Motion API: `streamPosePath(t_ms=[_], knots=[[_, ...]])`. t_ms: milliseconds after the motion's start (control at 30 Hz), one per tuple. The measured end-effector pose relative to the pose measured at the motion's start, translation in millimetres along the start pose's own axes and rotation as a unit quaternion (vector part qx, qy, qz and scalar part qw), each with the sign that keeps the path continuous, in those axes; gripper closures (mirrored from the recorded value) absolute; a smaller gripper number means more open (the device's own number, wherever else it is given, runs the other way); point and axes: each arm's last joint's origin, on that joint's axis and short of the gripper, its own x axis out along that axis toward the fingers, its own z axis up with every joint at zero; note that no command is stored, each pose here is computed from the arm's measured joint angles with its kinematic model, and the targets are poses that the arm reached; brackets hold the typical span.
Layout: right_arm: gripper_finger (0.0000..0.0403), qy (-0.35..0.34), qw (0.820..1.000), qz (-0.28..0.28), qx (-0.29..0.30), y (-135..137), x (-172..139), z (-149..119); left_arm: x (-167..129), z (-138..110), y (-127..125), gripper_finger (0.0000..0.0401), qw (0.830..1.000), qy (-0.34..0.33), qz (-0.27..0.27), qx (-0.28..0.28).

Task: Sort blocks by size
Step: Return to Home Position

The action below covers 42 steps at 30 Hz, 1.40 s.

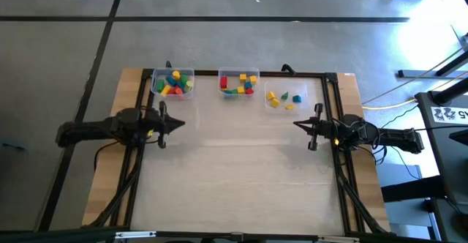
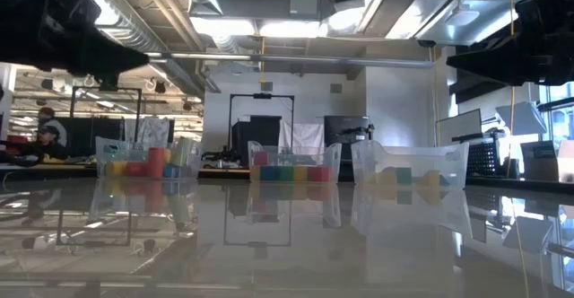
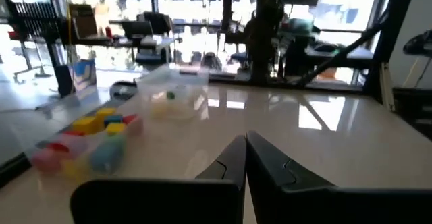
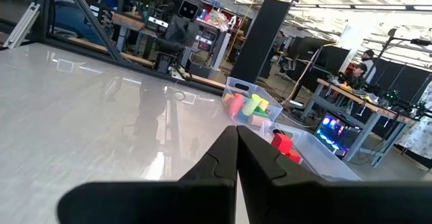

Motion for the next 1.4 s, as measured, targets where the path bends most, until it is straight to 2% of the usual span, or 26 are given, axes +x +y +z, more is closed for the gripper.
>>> streamPosePath(t_ms=[100, 233, 400, 1400], knots=[[0.0393, 0.000, 1.000, 0.000, 0.000, 0.0, 0.0, 0.0, 0.1, -2.8, 0.9, 0.0396, 1.000, 0.015, -0.005, -0.003], [0.0393, 0.000, 1.000, 0.000, 0.000, 0.0, 0.0, 0.0, 3.3, -6.2, 3.8, 0.0396, 1.000, -0.023, 0.011, -0.016], [0.0393, 0.000, 1.000, 0.000, 0.000, 0.0, 0.0, 0.0, 3.5, -6.0, 8.2, 0.0396, 0.999, -0.025, 0.040, -0.010], [0.0393, 0.000, 1.000, 0.000, 0.000, 0.0, 0.0, 0.1, 3.7, -6.4, 9.4, 0.0396, 0.999, -0.022, 0.044, -0.003]])
